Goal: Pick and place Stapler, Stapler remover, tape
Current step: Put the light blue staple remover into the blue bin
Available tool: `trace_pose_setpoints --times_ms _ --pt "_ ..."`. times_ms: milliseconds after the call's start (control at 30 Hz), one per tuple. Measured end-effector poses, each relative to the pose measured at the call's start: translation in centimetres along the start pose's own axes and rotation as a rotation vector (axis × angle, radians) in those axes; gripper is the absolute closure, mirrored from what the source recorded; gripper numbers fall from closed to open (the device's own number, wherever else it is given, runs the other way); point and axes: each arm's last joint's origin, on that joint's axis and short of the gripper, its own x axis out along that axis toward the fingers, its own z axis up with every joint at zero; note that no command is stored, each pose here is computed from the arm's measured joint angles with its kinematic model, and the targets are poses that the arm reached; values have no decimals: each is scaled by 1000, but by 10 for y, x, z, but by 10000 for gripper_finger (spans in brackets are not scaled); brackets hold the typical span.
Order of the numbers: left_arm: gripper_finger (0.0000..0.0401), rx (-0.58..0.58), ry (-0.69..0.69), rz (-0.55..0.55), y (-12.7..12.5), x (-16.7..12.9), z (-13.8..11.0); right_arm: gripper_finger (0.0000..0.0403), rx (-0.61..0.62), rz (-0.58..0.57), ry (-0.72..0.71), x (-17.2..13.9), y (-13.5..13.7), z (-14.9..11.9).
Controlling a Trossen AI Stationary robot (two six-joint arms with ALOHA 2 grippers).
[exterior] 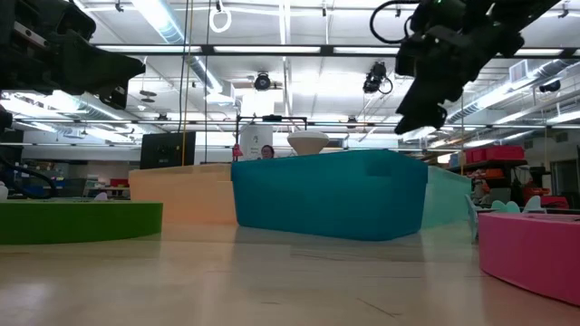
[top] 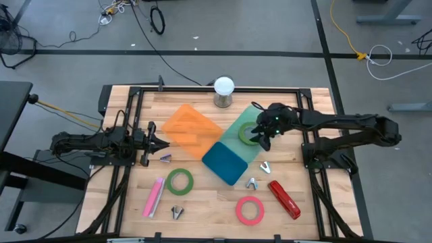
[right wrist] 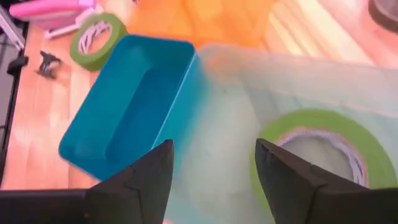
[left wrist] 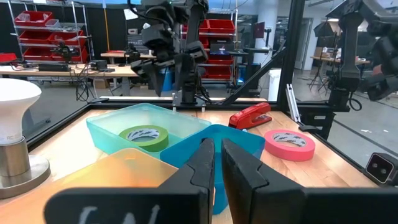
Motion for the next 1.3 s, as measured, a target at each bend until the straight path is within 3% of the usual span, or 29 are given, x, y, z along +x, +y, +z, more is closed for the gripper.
trace_pose_setpoints --times_ms 333,767,1067,1300 --pt "369 0 0 0 0 0 0 179 16 14 197 -16 17 -27" --pt "369 0 0 0 0 0 0 179 182 -25 433 -29 31 -55" --pt "369 0 0 1 0 0 0 179 250 -92 516 -31 33 -64" --pt "369 0 0 0 0 0 0 179 226 -104 535 -23 35 -66"
